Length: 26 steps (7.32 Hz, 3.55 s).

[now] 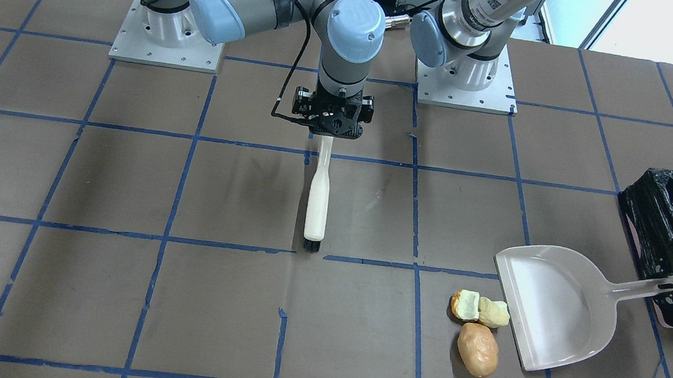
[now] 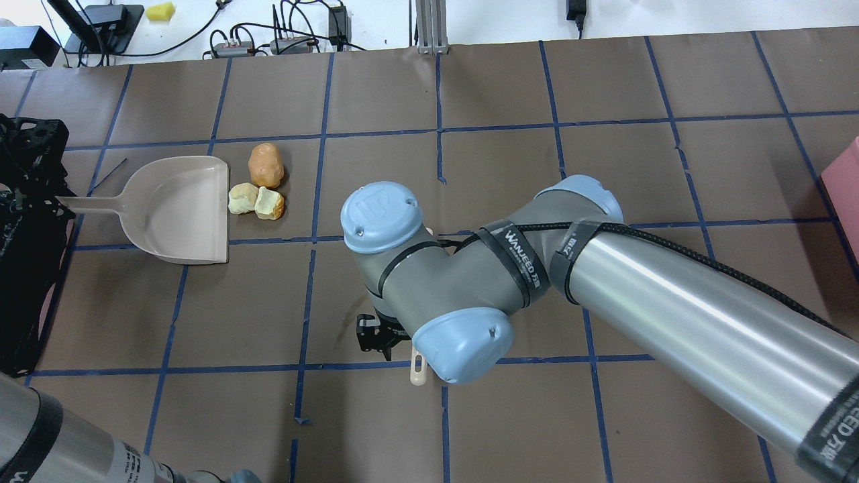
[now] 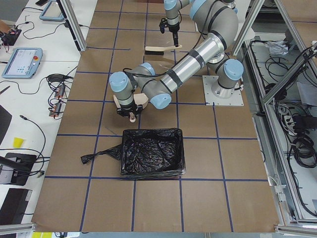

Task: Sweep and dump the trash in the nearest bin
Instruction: 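Set the dustpan down by the food while the right gripper grasps the brush handle, then lift the brush with the right gripper and carry it toward the dustpan, then sweep the potato and bread into the dustpan with the right gripper's brush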

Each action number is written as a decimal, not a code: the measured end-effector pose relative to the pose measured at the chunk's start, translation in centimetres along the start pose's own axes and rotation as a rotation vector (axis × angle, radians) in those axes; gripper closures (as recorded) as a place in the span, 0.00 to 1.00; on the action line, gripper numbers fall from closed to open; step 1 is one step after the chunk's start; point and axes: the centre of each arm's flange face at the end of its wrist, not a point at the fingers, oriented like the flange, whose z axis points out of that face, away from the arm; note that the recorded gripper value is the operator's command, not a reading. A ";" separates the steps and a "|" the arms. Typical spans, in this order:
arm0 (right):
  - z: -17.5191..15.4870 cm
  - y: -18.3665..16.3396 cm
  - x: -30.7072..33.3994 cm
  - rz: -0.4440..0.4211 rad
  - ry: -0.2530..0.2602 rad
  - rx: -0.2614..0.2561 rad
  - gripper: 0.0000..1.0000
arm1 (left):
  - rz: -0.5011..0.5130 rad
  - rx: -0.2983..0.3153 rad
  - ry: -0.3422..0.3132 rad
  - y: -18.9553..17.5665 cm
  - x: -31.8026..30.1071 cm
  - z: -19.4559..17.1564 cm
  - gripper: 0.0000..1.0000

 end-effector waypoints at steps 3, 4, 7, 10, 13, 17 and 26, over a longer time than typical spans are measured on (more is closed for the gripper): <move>0.9 0.0 0.0 -0.014 -0.010 0.017 0.24 | 0.002 0.008 0.007 -0.7 -0.7 1.4 0.88; 1.0 -0.1 0.0 -0.020 -0.013 0.023 0.24 | -0.007 0.009 0.009 -0.8 -0.7 1.6 0.88; 1.2 -0.3 -0.1 -0.026 -0.020 0.030 0.32 | -0.018 0.014 0.021 -1.2 -0.7 2.3 0.88; 1.0 0.2 -0.5 -0.045 -0.043 0.105 0.28 | -0.018 0.004 0.026 -3.4 -0.7 2.1 0.88; 3.2 1.5 0.2 -0.061 -0.077 0.256 0.29 | -0.015 0.000 0.029 -3.9 -0.4 2.4 0.88; 3.7 2.4 0.4 -0.063 -0.015 0.294 0.75 | -0.015 -0.022 0.012 -4.1 0.0 2.5 0.88; -6.7 -4.7 -5.1 0.201 -0.098 0.306 1.00 | -0.036 -0.022 0.012 -4.2 0.0 2.5 0.88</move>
